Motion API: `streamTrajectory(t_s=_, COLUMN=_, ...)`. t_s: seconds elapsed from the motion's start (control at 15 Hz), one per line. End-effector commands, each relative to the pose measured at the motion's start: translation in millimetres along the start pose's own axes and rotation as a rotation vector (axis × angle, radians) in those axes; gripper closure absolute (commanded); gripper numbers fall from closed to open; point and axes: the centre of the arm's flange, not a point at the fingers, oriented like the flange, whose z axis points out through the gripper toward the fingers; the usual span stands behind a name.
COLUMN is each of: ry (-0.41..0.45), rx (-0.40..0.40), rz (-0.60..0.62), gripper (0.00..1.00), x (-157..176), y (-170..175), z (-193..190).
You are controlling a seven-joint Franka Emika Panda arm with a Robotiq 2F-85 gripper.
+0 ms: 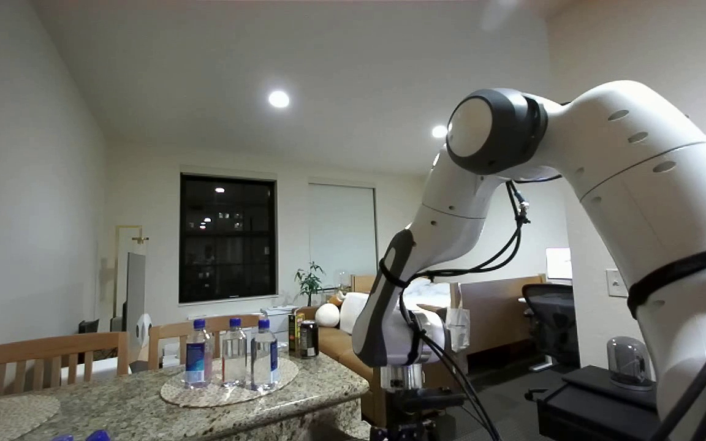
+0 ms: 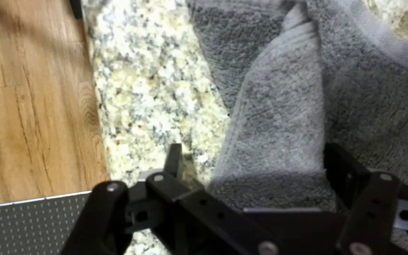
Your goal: Move the grey towel to the left
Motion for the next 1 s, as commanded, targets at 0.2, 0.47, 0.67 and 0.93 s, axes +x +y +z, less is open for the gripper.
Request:
streamTrajectory(t_s=0.2, ry=0.069, rx=0.108, rz=0.074, gripper=0.25, x=4.6, y=7.8, z=22.6)
streamTrajectory(t_s=0.47, ry=0.096, rx=0.11, rz=0.08, gripper=0.45, x=7.2, y=9.5, z=18.2)
streamTrajectory(t_s=0.67, ry=0.114, rx=0.109, rz=0.071, gripper=0.66, x=6.6, y=8.0, z=9.2)
streamTrajectory(t_s=0.93, ry=0.134, rx=0.108, rz=0.039, gripper=0.89, x=3.0, y=-5.8, z=-4.6)
